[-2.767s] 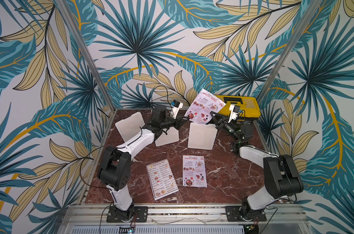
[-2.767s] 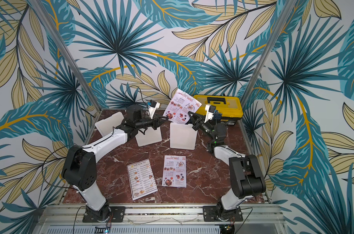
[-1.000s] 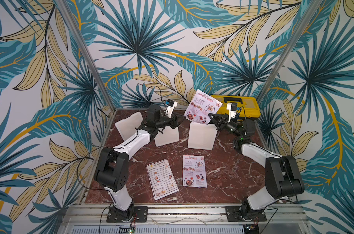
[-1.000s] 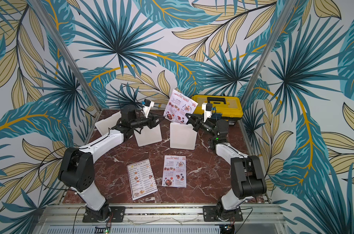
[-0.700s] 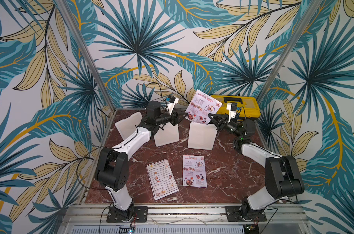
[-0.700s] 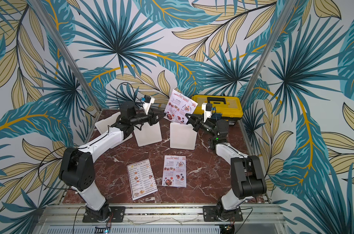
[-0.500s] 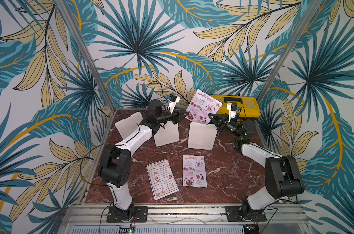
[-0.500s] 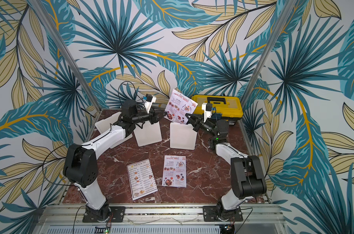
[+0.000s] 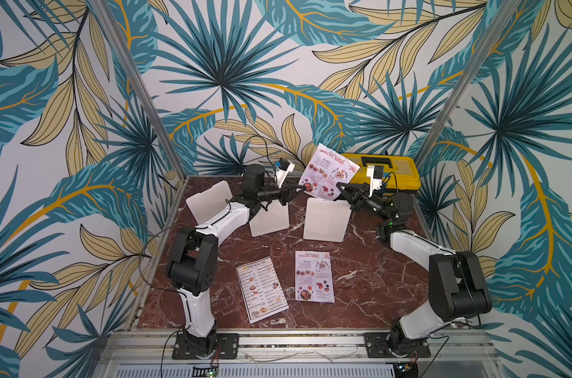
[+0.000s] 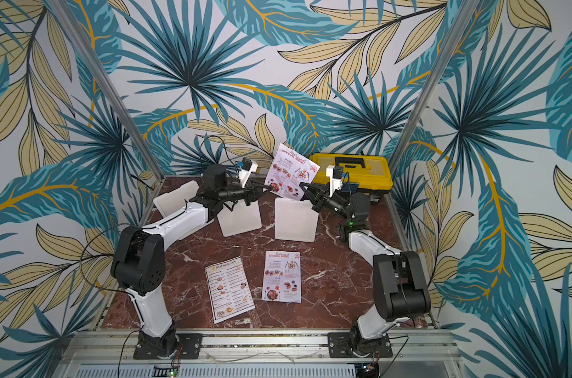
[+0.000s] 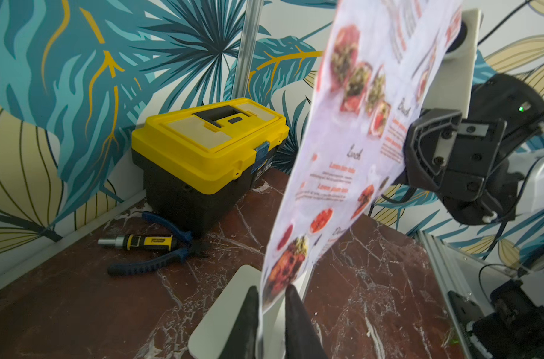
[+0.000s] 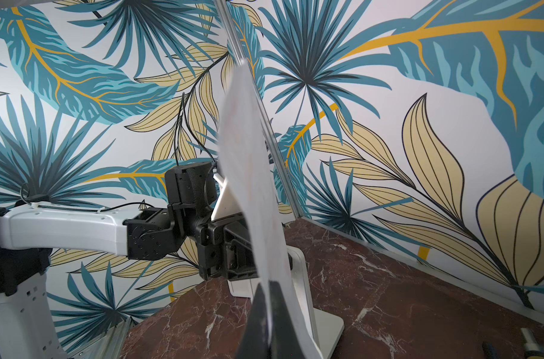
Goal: Insert the menus into the narrow rack
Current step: Insert the menu into the narrow rack.
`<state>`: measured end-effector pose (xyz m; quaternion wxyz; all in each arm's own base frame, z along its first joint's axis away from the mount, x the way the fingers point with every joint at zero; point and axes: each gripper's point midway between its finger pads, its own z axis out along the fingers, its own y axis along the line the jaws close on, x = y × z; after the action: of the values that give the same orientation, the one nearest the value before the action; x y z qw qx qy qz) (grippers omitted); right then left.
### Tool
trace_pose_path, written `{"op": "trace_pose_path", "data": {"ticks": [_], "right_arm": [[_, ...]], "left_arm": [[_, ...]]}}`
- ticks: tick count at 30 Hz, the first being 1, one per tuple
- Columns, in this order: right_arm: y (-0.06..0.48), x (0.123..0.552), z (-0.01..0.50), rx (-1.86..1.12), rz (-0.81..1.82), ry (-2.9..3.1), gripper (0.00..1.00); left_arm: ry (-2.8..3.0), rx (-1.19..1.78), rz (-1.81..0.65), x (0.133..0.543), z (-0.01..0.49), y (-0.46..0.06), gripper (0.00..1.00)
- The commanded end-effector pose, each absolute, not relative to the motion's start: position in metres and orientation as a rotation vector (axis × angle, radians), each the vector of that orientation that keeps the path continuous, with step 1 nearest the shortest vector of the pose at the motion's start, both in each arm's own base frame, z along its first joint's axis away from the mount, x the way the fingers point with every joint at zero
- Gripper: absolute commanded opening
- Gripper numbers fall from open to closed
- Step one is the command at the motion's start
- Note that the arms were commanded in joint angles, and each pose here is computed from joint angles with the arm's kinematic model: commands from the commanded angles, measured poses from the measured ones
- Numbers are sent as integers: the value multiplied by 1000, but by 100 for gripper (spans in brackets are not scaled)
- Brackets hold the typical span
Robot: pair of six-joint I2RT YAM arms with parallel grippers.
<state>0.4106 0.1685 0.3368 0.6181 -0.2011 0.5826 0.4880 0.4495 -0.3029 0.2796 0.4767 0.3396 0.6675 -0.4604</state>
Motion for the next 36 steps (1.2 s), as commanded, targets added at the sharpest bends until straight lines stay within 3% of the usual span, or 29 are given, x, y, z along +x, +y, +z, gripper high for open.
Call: {"op": "trace_pose_path", "data": {"ticks": [1,4,36], "right_arm": [[166,414,341,-472,1119,1320,0],[166,416,340,-464,1115,1324,0],[137,433,334,-253,1026,1419,0]], "left_arm": [[1559,857,-1112,445,305,-300,7],[1558,853,-1109,442,308,-299,0],[1614,756,-1159,429,318,-295,0]]}}
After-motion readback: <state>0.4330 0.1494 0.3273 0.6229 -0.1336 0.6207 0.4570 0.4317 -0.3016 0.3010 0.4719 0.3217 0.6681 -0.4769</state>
